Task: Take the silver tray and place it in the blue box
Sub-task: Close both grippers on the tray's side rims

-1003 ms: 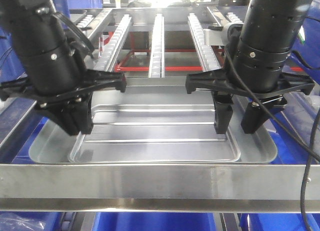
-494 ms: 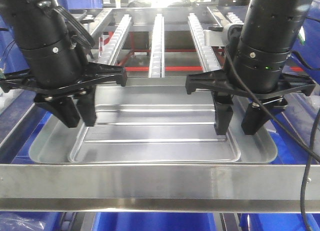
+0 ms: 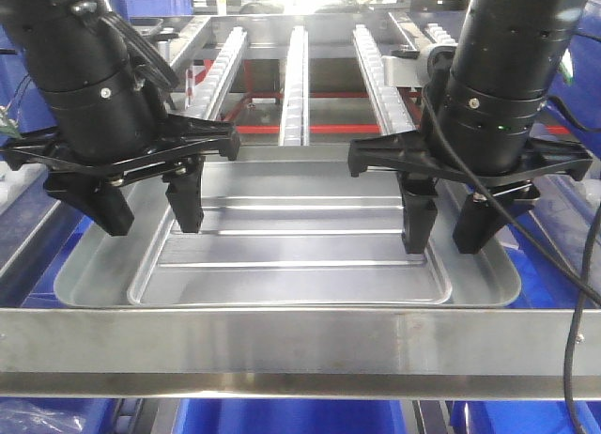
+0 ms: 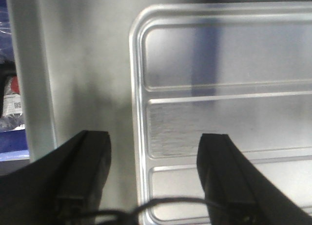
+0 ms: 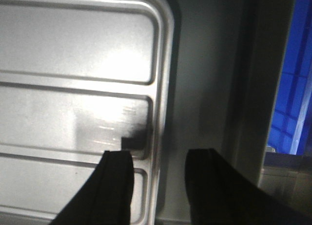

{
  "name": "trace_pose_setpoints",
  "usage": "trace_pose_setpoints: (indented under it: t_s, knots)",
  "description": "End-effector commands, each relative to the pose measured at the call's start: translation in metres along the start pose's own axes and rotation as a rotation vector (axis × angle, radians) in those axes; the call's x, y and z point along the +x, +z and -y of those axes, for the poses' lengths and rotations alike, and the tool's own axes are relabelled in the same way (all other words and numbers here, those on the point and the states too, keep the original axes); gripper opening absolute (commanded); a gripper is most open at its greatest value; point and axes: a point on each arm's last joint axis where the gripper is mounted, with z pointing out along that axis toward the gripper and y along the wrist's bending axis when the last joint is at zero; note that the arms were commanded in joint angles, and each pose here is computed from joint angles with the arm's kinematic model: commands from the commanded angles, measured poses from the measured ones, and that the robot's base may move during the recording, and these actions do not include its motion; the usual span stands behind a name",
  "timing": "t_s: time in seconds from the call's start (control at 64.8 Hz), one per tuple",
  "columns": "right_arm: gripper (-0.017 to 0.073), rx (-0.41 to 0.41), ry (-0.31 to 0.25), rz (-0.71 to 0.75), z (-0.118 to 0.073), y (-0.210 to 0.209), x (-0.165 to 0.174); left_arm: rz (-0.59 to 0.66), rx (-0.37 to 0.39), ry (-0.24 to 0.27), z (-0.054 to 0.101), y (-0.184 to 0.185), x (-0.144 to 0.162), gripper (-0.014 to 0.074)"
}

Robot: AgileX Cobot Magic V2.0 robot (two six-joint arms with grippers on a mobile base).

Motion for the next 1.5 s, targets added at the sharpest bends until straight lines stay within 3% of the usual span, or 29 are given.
trace_pose_setpoints:
  t_s: [0.0, 0.833, 1.126, 1.481]
  knots:
    - [0.0384, -0.04, -0.004, 0.086, -0.003, -0.021, -0.012, 0.097, 0.04, -0.007, 0.004, -0.022, -0.014, 0.0316]
    - [0.0384, -0.033, 0.008, 0.075, -0.002, -0.005, -0.014, 0.038, 0.013, -0.024, 0.0, -0.008, -0.011, 0.0314]
    - [0.0384, -0.032, 0.009, 0.073, -0.002, -0.005, -0.014, 0.035, 0.012, -0.025, 0.0, -0.008, -0.011, 0.0221]
    - [0.0384, -0.032, 0.009, 0.073, -0.002, -0.005, -0.014, 0.036, 0.013, -0.025, 0.0, -0.007, -0.011, 0.0211]
